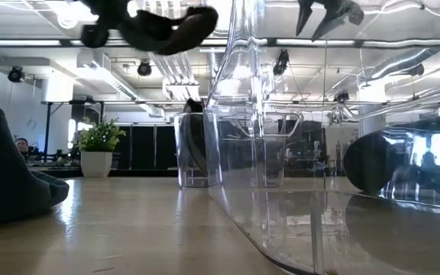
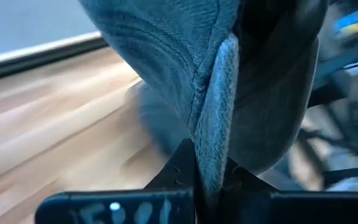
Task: Pick & Place hat
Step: Put the black cap into the top transparent bin
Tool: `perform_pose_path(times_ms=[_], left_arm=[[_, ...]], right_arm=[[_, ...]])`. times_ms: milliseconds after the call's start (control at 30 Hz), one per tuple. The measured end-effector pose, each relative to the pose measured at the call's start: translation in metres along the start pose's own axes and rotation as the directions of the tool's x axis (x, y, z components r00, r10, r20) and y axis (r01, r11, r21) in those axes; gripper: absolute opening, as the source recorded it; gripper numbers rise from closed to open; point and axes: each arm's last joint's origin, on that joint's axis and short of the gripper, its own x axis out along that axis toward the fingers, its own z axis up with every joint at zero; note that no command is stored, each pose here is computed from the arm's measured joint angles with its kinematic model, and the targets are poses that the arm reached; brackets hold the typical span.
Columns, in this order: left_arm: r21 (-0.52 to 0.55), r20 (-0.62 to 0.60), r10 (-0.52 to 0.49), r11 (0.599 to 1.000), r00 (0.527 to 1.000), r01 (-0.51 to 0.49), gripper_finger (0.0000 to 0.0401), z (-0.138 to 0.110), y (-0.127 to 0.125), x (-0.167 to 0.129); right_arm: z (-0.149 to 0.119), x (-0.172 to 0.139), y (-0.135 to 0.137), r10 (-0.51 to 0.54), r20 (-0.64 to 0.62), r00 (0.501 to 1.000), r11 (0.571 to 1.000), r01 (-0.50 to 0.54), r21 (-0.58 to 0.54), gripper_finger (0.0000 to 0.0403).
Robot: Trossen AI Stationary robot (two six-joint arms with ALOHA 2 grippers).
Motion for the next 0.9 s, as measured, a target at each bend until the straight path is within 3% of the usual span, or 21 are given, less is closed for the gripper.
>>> perform_pose_path(times_ms=[133, 367, 600, 900], left_arm=[[0.042, -0.009, -0.071, 0.997, 0.997, 0.072, 0.0005, 0.002, -0.017, 0.030], [0.136, -0.178, 0.114, 0.987, 0.977, -0.091, 0.0005, -0.023, -0.023, 0.090], [0.050, -0.252, 0.214, 0.977, 0.944, -0.208, 0.0005, -0.044, -0.022, 0.121], [-0.113, -0.201, 0.194, 0.969, 0.960, -0.219, 0.0005, -0.051, -0.031, 0.168]], right_arm=[[-0.007, -0.002, -0.010, -0.067, -0.059, 0.996, 0.998, 0.067, 0.003, 0.0207], [-0.019, -0.003, -0.020, -0.139, -0.211, 0.968, 0.988, 0.150, 0.034, 0.0207], [-0.019, -0.003, -0.020, -0.147, -0.191, 0.971, 0.987, 0.158, 0.043, 0.0207], [-0.011, -0.014, -0.031, -0.128, -0.145, 0.981, 0.991, 0.133, 0.030, 0.0207]])
